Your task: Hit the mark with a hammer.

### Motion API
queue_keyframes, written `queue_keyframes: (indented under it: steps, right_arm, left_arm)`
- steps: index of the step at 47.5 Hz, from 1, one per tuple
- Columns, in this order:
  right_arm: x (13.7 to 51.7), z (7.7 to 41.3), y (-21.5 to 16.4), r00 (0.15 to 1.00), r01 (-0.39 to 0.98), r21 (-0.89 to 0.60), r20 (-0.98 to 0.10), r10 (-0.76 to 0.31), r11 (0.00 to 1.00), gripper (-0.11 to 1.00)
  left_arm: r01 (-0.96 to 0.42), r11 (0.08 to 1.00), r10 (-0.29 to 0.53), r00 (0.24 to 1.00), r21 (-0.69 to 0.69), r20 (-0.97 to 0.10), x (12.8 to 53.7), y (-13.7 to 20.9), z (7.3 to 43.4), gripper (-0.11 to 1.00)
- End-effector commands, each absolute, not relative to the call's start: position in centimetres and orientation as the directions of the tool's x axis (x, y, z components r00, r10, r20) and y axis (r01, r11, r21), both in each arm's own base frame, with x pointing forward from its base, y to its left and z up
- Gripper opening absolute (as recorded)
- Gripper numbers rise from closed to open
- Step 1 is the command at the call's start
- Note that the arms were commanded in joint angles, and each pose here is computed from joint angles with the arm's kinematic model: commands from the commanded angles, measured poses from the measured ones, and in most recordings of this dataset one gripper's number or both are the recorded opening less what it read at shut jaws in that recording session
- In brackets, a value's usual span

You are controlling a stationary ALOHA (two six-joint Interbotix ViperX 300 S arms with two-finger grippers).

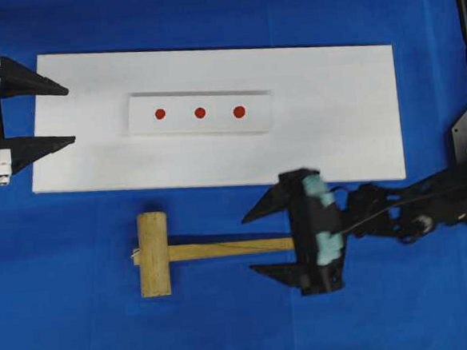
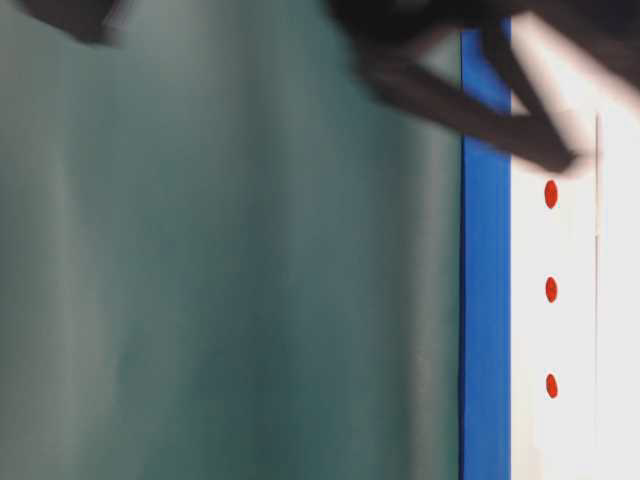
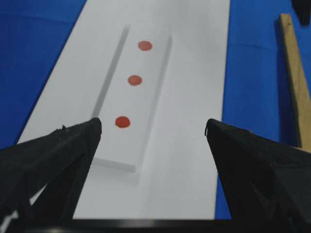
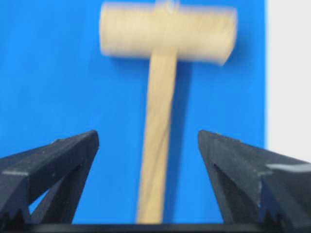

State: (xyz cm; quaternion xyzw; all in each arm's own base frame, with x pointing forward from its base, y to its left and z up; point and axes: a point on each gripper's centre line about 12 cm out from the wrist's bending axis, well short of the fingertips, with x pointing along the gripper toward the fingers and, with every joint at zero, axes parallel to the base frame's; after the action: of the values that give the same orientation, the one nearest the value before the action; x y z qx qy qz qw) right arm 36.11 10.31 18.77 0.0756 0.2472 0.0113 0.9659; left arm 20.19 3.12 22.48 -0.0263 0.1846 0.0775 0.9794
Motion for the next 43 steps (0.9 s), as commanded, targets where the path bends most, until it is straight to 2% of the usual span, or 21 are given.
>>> queue_keyframes:
  steps: [1,13,22,33,43]
  right_arm:
    - [35.7,22.3,8.4,0.919,0.026,0.144,-0.394,0.033,0.989,0.89]
    - [33.5,26.6,1.6,0.945,0.098,0.099,-0.322,-0.061,0.99,0.89]
    - [30.8,28.8,-1.8,0.952,0.118,0.079,-0.294,-0.09,0.99,0.89]
    - [26.9,29.3,-3.7,0.955,0.136,0.05,-0.271,-0.118,0.989,0.89]
    - [22.8,27.8,-3.9,0.956,0.16,0.025,-0.253,-0.148,0.987,0.88]
  left_arm:
    - [-0.165,0.986,0.146,0.923,-0.024,-0.356,20.4,3.2,22.9,0.86]
    - [-0.165,0.986,0.146,0.923,-0.024,-0.356,20.4,3.2,22.9,0.86]
    - [-0.157,0.988,0.145,0.929,-0.009,-0.34,20.2,3.2,23.2,0.86]
    - [-0.153,0.988,0.149,0.952,0.004,-0.267,19.3,3.0,24.7,0.86]
    - [-0.137,0.988,0.149,0.965,0.072,-0.218,17.9,2.8,25.2,0.86]
